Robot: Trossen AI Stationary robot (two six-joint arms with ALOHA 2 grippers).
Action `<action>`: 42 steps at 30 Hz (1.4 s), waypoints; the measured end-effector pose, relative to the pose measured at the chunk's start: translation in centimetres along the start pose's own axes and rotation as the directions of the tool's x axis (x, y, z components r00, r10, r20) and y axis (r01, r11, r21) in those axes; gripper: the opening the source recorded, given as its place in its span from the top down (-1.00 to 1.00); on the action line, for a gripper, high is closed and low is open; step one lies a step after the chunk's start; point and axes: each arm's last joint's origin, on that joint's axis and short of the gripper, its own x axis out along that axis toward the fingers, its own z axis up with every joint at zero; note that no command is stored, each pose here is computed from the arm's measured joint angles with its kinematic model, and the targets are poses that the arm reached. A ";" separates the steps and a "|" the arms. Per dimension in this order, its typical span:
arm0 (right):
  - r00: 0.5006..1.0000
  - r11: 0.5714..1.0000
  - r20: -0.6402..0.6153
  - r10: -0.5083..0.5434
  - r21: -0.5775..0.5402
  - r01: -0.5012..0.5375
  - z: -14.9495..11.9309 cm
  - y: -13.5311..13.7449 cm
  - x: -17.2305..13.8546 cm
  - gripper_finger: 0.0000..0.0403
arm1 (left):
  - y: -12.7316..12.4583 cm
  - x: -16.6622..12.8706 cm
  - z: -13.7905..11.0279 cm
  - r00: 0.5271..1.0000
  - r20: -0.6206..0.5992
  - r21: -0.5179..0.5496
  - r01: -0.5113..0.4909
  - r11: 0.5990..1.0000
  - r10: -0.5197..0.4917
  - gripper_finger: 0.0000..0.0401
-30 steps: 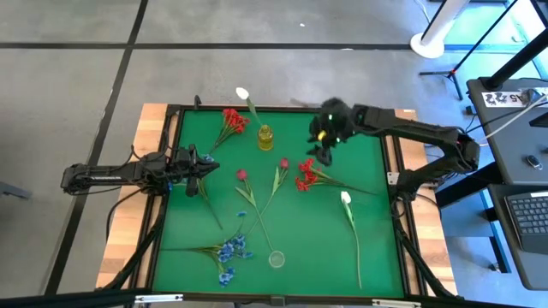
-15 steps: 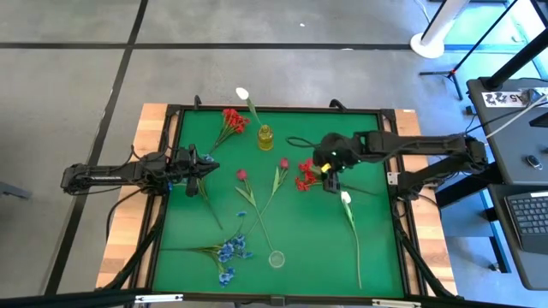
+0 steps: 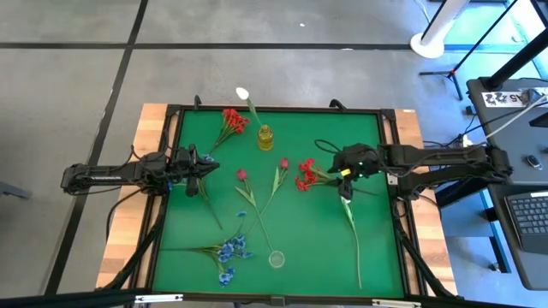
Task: Sort flowers into vase by color
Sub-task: Put the left orange flower into the transparent vase
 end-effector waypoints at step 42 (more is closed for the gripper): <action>0.990 0.999 0.142 0.007 -0.045 0.000 0.5 0.1 -0.4 -0.11 | 3.9 7.8 7.3 0.716 -0.397 0.022 -0.618 0.786 0.574 0.29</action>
